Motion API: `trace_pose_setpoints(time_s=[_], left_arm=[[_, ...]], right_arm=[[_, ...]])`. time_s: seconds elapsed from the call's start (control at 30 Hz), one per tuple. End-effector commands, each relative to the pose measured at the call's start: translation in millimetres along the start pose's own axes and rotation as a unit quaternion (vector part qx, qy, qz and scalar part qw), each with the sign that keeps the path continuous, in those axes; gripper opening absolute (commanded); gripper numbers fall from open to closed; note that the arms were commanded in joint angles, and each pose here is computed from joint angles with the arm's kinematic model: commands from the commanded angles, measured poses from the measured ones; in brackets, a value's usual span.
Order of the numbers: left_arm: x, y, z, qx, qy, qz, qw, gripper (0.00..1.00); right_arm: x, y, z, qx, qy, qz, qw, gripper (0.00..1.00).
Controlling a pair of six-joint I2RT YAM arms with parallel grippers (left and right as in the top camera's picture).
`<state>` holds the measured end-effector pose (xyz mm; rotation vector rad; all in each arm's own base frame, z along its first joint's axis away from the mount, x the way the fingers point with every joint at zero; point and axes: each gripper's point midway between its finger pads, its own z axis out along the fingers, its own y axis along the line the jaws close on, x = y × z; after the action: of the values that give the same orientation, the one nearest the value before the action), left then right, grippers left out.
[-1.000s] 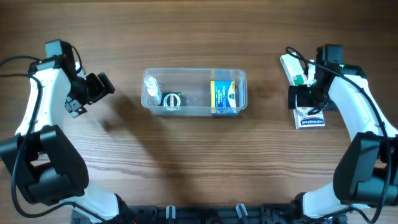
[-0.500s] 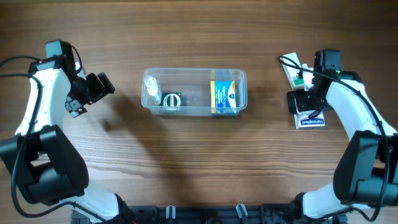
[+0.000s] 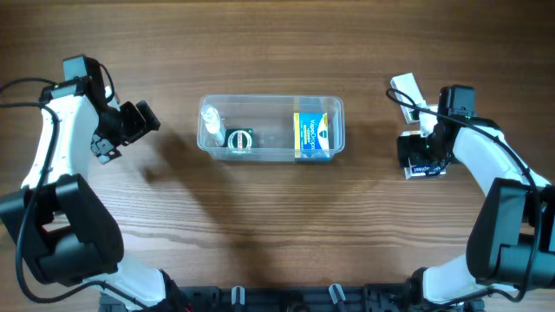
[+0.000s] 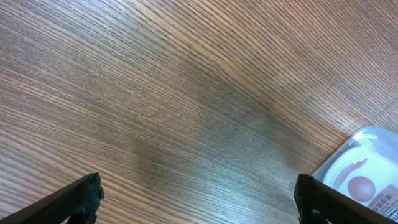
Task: Pack container
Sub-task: 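Grasp white bandage pack with right gripper, then carry bandage pack with right gripper over the container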
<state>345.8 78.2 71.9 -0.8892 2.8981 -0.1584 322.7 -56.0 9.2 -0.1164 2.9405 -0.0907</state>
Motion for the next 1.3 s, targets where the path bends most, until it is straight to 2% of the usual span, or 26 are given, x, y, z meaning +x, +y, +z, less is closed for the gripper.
trace_pose_setpoints(time_s=[0.0,0.1,0.23,0.43,0.57,0.77,0.87,1.07,1.27], left_arm=[[0,0,-7,0.002,-0.010,-0.004,1.000,1.00],[0,0,-7,0.002,-0.009,-0.004,1.000,1.00],[0,0,-7,0.002,-0.009,-0.004,1.000,1.00],[0,0,-7,0.002,-0.010,-0.004,1.000,1.00],[0,0,-7,0.002,-0.010,-0.004,1.000,1.00],[0,0,-7,0.002,-0.010,-0.004,1.000,1.00],[0,0,-7,0.002,-0.009,-0.004,1.000,1.00],[0,0,-7,0.002,-0.010,-0.004,1.000,1.00],[0,0,-7,0.002,-0.009,-0.004,1.000,1.00]], right_arm=[[-3,5,-1,-0.017,-0.008,0.040,0.999,0.85],[-4,6,-1,-0.019,-0.008,0.091,0.996,0.86],[-7,16,-1,-0.026,-0.010,0.109,0.994,0.90],[-9,25,-2,-0.024,-0.011,0.095,0.995,0.92],[-11,6,-2,0.030,-0.016,0.090,0.995,0.92],[-26,3,-3,0.034,-0.045,0.029,0.998,0.94],[-26,3,-3,0.034,-0.047,0.031,0.998,0.94],[-24,13,-2,0.007,-0.042,0.050,0.998,0.90],[-18,23,-2,-0.022,-0.031,0.066,0.997,0.77]])
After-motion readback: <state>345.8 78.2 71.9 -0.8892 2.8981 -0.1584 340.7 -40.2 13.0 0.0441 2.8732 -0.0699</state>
